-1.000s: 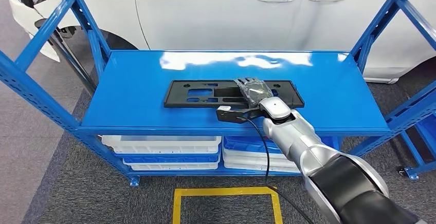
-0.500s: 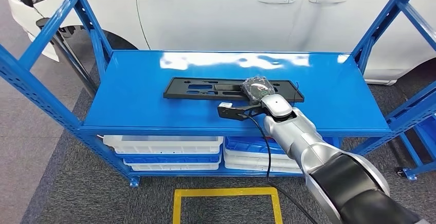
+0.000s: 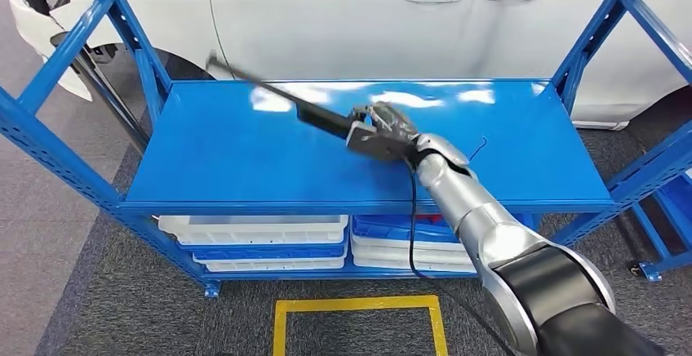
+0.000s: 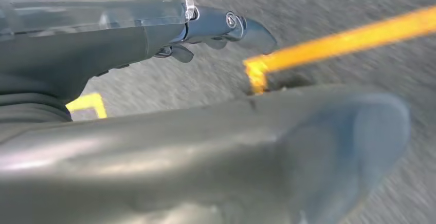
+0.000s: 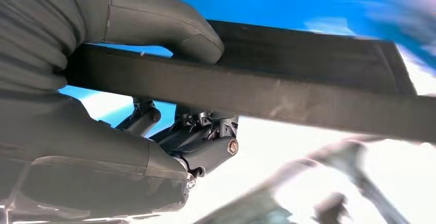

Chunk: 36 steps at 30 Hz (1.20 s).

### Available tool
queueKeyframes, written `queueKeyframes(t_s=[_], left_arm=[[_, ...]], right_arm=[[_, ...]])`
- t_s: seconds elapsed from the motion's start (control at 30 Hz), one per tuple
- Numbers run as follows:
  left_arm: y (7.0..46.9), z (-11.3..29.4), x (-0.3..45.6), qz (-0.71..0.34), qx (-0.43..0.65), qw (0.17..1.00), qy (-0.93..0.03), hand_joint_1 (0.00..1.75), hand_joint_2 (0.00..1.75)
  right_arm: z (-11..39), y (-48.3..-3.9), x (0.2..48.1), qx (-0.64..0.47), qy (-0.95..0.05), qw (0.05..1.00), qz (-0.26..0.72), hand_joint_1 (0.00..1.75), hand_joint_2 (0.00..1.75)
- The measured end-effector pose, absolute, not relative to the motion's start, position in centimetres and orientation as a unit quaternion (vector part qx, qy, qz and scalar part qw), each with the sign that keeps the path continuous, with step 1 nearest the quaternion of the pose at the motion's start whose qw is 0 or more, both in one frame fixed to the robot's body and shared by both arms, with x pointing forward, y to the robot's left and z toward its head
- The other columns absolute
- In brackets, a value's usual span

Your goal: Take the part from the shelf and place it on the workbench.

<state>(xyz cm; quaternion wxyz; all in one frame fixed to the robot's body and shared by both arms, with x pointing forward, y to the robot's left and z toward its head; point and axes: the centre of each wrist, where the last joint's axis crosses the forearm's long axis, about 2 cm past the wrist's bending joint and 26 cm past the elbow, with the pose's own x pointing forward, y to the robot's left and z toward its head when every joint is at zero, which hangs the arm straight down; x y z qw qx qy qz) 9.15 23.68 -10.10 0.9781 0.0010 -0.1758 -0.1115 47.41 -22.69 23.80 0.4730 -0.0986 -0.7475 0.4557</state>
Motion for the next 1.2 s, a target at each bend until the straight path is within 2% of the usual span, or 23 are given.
queueKeyframes(t_s=[0.03,0.17,0.4,0.47,0.57,0.7,0.8,0.9,1.03,1.2], left_arm=[[23.7,-10.1,9.3,-0.107,-0.007,0.976,-0.187,0.0,0.0],[23.6,-10.0,9.5,-0.098,-0.022,0.971,-0.217,0.0,1.75],[23.6,-10.0,9.8,-0.092,-0.04,0.964,-0.246,0.0,1.75],[23.6,-10.0,9.8,-0.087,-0.054,0.962,-0.252,0.0,1.75],[23.6,-10.0,9.8,-0.077,-0.071,0.96,-0.259,0.0,1.75],[23.6,-10.0,9.6,-0.055,-0.074,0.96,-0.265,0.0,1.75],[23.7,-10.1,9.1,-0.044,-0.063,0.963,-0.259,0.0,1.75],[23.8,-10.2,8.9,-0.035,-0.052,0.965,-0.254,0.0,1.75],[23.9,-10.2,8.7,-0.024,-0.039,0.972,-0.23,0.0,1.75],[23.9,-10.2,8.7,-0.019,-0.032,0.976,-0.214,0.0,1.75]], right_arm=[[25.1,-22.5,47.5,-0.045,-0.776,0.471,0.417,1.59,1.75],[29.9,-21.6,46.7,0.082,-0.838,0.431,0.325,1.54,1.75],[32.0,-21.8,44.2,0.199,-0.874,0.358,0.261,1.49,1.75],[31.7,-22.2,43.4,0.226,-0.877,0.346,0.246,1.51,1.75],[30.7,-22.6,42.4,0.253,-0.874,0.339,0.239,1.42,1.75],[26.3,-22.6,39.8,0.307,-0.858,0.341,0.229,1.38,1.75],[20.9,-21.7,36.0,0.331,-0.841,0.359,0.235,1.38,1.75],[17.6,-20.7,32.5,0.343,-0.825,0.374,0.248,1.38,1.75],[15.6,-20.6,29.8,0.361,-0.808,0.393,0.251,1.38,1.75],[15.1,-21.0,28.9,0.371,-0.797,0.408,0.248,1.38,1.75]])
